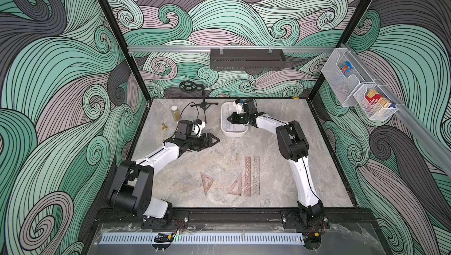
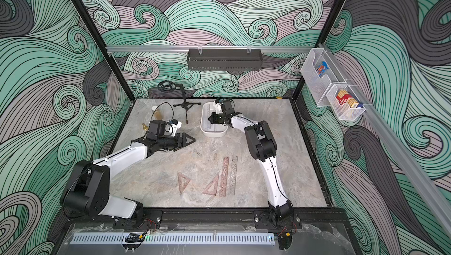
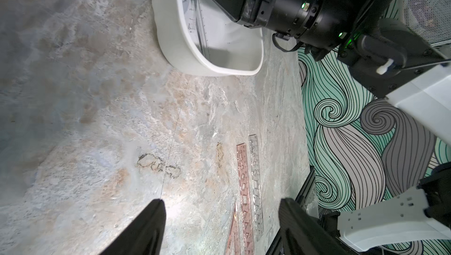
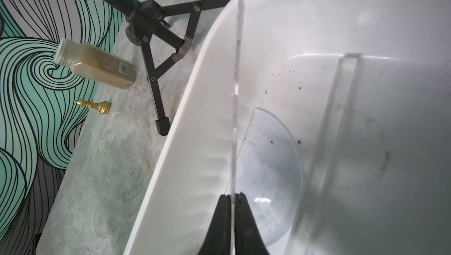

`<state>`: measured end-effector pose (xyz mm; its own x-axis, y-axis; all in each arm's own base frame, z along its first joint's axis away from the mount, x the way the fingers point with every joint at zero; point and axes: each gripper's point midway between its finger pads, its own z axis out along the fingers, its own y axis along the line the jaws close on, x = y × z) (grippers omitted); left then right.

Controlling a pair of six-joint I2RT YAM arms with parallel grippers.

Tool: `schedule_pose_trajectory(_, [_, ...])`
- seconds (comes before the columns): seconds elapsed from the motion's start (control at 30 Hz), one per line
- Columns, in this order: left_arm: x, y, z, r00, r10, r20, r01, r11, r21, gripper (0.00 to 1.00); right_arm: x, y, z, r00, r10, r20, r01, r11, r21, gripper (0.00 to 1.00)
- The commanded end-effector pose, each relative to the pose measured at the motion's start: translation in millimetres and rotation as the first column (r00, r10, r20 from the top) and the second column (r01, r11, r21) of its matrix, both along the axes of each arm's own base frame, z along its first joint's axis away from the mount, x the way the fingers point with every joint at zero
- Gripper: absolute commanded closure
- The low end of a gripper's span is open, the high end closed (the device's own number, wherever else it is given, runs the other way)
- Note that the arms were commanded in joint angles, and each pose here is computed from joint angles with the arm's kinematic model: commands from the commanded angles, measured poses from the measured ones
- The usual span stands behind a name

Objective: Put the scattered rulers into the storage box
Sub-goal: Place the ruler in the storage box.

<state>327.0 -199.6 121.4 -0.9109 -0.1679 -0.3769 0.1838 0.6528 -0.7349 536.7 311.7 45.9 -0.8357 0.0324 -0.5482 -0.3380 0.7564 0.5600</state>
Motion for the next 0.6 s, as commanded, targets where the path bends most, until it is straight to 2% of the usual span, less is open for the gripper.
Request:
schedule_pose_trajectory(0.0, [-2.8, 4.0, -12.7, 1.0, -0.009, -0.014, 0.01, 1.0, 0.026, 0.24, 1.2, 0.6, -3.9, 1.0, 0.006, -0.005, -0.006, 1.0, -0.028, 0.88])
schedule_pose_trajectory(0.17, [-2.8, 4.9, -19.3, 1.0, -0.009, -0.028, 0.01, 0.999, 0.03, 0.24, 4.5, -1.4, -0.4, 1.0, -0.003, 0.006, 0.003, 0.999, -0.044, 0.73])
schedule_pose_trajectory(0.3, [-4.4, 5.9, -22.1, 0.999, -0.008, -0.035, 0.009, 0.999, 0.032, 0.24, 8.2, -1.6, 16.2, 0.999, -0.002, 0.034, 0.003, 0.999, -0.05, 0.65])
schedule_pose_trajectory(0.47, [-5.2, 6.6, -21.2, 0.999, -0.006, -0.035, 0.007, 0.999, 0.033, 0.24, 7.0, -2.4, 76.3, 0.993, 0.001, 0.119, 0.004, 0.999, -0.04, 0.53])
schedule_pose_trajectory(0.57, [-8.7, 5.3, -20.4, 0.999, -0.008, -0.04, 0.009, 0.999, 0.031, 0.24, -12.4, -9.1, 113.1, 0.984, -0.007, 0.176, 0.018, 0.998, -0.057, 0.49])
